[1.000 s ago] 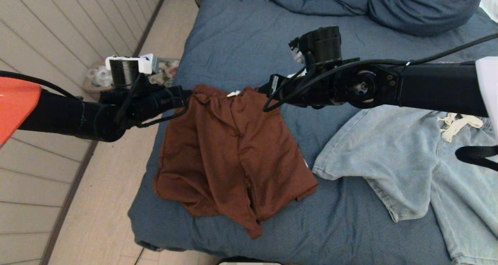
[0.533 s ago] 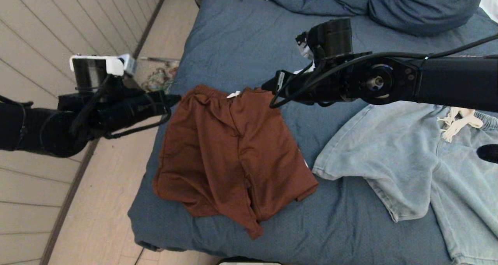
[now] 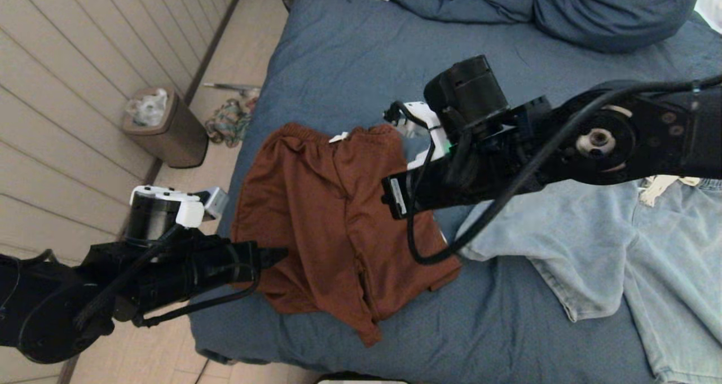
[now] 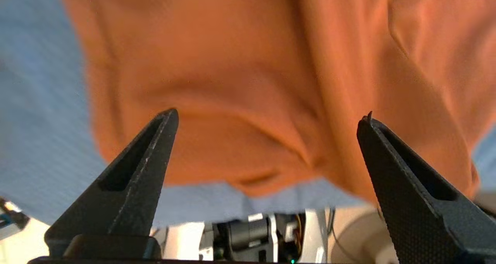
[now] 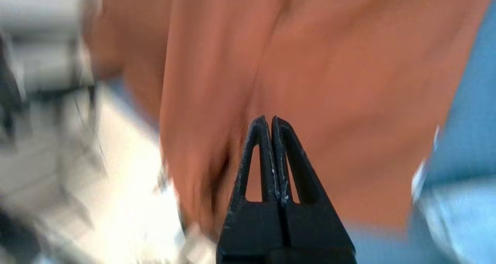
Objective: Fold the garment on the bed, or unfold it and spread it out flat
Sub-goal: Unford the brown shorts
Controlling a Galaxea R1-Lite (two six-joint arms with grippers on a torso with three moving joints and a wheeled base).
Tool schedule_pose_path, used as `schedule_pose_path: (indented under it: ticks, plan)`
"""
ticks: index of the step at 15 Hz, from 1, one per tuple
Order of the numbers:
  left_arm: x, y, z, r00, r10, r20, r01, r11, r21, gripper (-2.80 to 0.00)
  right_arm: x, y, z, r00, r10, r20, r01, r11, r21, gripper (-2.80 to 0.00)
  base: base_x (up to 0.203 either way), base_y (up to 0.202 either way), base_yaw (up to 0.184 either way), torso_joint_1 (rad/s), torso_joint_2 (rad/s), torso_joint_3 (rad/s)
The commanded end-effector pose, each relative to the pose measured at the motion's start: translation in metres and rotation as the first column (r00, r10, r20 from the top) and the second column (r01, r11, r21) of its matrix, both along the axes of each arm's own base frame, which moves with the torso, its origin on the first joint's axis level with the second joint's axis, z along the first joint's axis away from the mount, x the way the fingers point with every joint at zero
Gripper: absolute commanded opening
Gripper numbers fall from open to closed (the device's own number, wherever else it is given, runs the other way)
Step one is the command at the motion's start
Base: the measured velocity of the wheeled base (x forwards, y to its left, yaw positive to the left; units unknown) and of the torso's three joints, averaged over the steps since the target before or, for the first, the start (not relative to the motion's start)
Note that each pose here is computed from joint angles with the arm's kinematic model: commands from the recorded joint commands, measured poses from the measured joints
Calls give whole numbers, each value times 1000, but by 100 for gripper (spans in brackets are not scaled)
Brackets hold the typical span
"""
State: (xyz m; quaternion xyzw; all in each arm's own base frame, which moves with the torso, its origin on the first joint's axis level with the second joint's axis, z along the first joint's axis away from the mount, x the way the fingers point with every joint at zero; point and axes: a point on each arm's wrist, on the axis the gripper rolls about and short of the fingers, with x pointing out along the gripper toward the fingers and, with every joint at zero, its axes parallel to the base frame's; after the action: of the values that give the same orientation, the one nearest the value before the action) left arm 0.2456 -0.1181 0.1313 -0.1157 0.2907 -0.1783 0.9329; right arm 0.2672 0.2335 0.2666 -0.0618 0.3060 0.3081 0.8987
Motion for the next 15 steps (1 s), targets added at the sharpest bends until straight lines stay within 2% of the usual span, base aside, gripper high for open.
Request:
schedule_pose_path:
  ticks: [1,5,7,8,9,11,12,15]
  plan:
    - [-3,-5,-15,998,-25,-49,26,999,21,0,-17,-2,0,998,59,-27,-61,995,-74,-280,0,0,0,0,0,0]
    - [9,-13,-32,997,-28,-66,29,999,24,0,-16,8,-19,993,95,-67,-103,986,-134,-280,0,0,0,0,0,0]
    - [15,-20,-44,996,-35,-85,38,999,35,0,-24,10,-32,981,163,-104,-183,956,-228,-280,0,0,0,0,0,0]
    - [20,-24,-48,996,-35,-83,39,998,39,0,-23,13,-36,979,167,-113,-189,953,-236,-280,0,0,0,0,0,0]
    - [22,-26,-45,997,-34,-65,36,999,32,0,-23,13,-35,980,168,-111,-190,954,-233,-280,0,0,0,0,0,0]
    - [22,-25,-27,1000,-21,16,21,1000,-2,0,-21,12,-33,982,160,-104,-180,957,-226,-280,0,0,0,0,0,0]
    - [19,-22,-16,998,-2,58,2,1000,-14,-280,-20,12,-34,982,158,-105,-179,957,-228,-280,0,0,0,0,0,0]
    - [14,-17,1,992,30,122,-25,999,-38,-280,-18,16,-41,980,159,-120,-185,953,-242,-280,0,0,0,0,0,0]
